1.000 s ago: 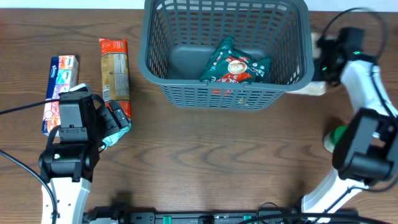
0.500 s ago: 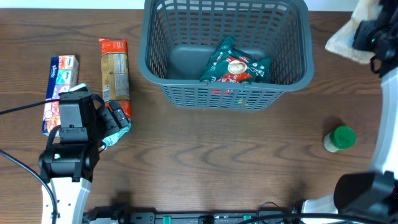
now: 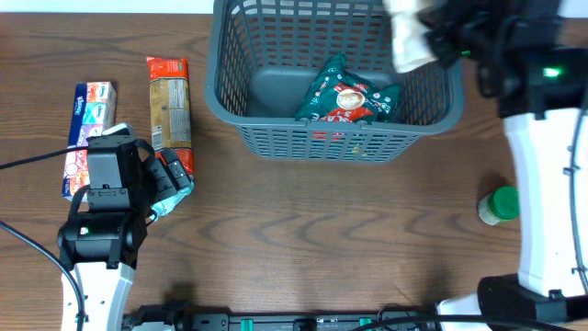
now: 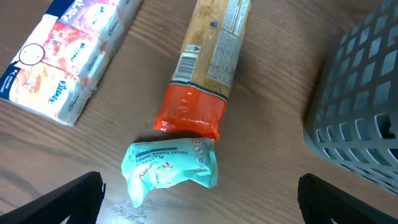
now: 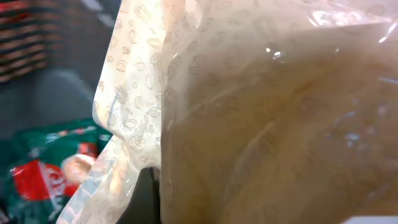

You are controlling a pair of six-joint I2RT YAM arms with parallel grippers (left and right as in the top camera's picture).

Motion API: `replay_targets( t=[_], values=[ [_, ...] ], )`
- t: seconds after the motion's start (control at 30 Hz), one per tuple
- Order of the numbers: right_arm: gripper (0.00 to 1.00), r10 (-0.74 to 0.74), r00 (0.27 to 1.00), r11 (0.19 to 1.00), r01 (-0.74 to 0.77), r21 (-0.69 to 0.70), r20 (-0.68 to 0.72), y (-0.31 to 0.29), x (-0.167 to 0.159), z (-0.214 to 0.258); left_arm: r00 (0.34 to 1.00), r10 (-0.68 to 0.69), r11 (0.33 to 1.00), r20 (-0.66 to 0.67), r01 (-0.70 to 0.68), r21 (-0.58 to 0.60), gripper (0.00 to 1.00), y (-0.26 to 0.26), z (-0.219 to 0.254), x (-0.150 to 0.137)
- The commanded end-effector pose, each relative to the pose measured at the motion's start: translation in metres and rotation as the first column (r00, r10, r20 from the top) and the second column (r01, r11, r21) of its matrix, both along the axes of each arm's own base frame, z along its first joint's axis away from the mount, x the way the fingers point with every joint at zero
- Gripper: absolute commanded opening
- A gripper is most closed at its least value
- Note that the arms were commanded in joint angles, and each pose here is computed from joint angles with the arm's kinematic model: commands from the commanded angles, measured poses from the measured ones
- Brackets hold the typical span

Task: Pack container
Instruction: 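Carry the beige pouch into the basket and release it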

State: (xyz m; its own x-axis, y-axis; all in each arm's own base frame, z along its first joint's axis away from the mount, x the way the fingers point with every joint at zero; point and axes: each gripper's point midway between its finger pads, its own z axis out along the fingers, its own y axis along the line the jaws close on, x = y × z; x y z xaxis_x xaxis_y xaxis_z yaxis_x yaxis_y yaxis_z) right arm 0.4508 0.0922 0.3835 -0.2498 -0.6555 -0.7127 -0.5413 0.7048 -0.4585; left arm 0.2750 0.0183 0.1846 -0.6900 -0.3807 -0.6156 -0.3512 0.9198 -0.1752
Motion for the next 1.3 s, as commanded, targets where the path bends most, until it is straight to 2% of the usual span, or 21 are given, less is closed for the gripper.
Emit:
replay_targets(
  t=[0.0, 0.2, 0.23, 0.3, 0.5, 0.53, 0.57, 0.6, 0.63, 0.67, 0.7, 0.83, 1.07, 1.17, 1.23, 1.27],
  values=[
    [0.01, 0.159, 0.985, 0.983, -0.164, -0.083, -0.06, 0.04, 0.012, -0.038, 1.0, 0.0, 1.0, 0.018, 0.0, 0.01, 0.98, 0.002, 0.008, 0.003],
    [0.01, 0.308, 0.92, 0.949, -0.316, 0.008, -0.243, 0.089, 0.026, -0.119, 1.0, 0.0, 1.0, 0.018, 0.0, 0.009, 0.98, 0.002, 0.008, 0.003],
    [0.01, 0.334, 0.892, 0.94, -0.339, 0.036, -0.305, 0.098, 0.029, -0.147, 1.0, 0.0, 1.0, 0.018, 0.0, 0.01, 0.99, 0.002, 0.008, 0.003],
    [0.01, 0.335, 0.866, 0.938, -0.345, 0.042, -0.371, 0.103, 0.03, -0.176, 1.0, 0.0, 1.0, 0.018, 0.0, 0.01, 0.99, 0.002, 0.008, 0.003],
    [0.01, 0.341, 0.815, 0.93, -0.364, 0.045, -0.469, 0.109, 0.025, -0.219, 1.0, 0.0, 1.0, 0.018, 0.0, 0.009, 0.99, 0.002, 0.008, 0.003],
    [0.1, 0.34, 0.813, 0.931, -0.363, 0.045, -0.472, 0.109, 0.025, -0.22, 1.0, 0.0, 1.0, 0.018, 0.0, 0.009, 0.99, 0.002, 0.008, 0.003],
    [0.39, 0.339, 0.812, 0.931, -0.362, 0.046, -0.475, 0.109, 0.025, -0.221, 1.0, 0.0, 1.0, 0.018, 0.0, 0.009, 0.98, 0.002, 0.008, 0.003],
    [0.6, 0.335, 0.811, 0.933, -0.356, 0.05, -0.479, 0.109, 0.024, -0.221, 1.0, 0.0, 1.0, 0.018, 0.0, 0.009, 0.98, 0.002, 0.008, 0.003],
    [0.75, 0.328, 0.814, 0.937, -0.346, 0.055, -0.48, 0.109, 0.024, -0.22, 1.0, 0.0, 1.0, 0.018, 0.0, 0.009, 0.98, 0.002, 0.008, 0.003],
    [0.96, 0.324, 0.817, 0.939, -0.338, 0.059, -0.477, 0.109, 0.024, -0.216, 1.0, 0.0, 1.0, 0.018, 0.0, 0.009, 0.98, 0.002, 0.008, 0.003],
    [0.99, 0.325, 0.819, 0.939, -0.338, 0.059, -0.472, 0.109, 0.024, -0.214, 1.0, 0.0, 1.0, 0.018, -0.001, 0.009, 0.99, 0.002, 0.008, 0.003],
    [0.99, 0.327, 0.85, 0.941, -0.333, 0.059, -0.414, 0.108, 0.024, -0.183, 1.0, 0.0, 1.0, 0.018, 0.0, 0.009, 0.99, 0.002, 0.008, 0.003],
    [0.99, 0.208, 0.969, 0.973, -0.191, 0.128, -0.133, 0.079, 0.027, -0.038, 1.0, 0.0, 1.0, 0.018, 0.0, 0.009, 0.98, 0.002, 0.008, 0.003],
    [0.99, -0.062, 0.995, 0.974, 0.078, 0.212, -0.083, 0.028, 0.034, 0.009, 1.0, 0.0, 1.0, 0.018, 0.0, 0.009, 0.98, 0.002, 0.008, 0.003],
    [0.99, -0.301, 0.946, 0.904, 0.323, 0.28, -0.119, -0.02, 0.032, 0.021, 1.0, 0.0, 1.0, 0.018, 0.0, 0.009, 0.98, 0.002, 0.008, 0.003],
    [0.99, -0.424, 0.891, 0.835, 0.454, 0.312, -0.161, -0.049, 0.026, 0.022, 1.0, 0.0, 1.0, 0.018, 0.0, 0.009, 0.98, 0.002, 0.008, 0.003]
  ],
)
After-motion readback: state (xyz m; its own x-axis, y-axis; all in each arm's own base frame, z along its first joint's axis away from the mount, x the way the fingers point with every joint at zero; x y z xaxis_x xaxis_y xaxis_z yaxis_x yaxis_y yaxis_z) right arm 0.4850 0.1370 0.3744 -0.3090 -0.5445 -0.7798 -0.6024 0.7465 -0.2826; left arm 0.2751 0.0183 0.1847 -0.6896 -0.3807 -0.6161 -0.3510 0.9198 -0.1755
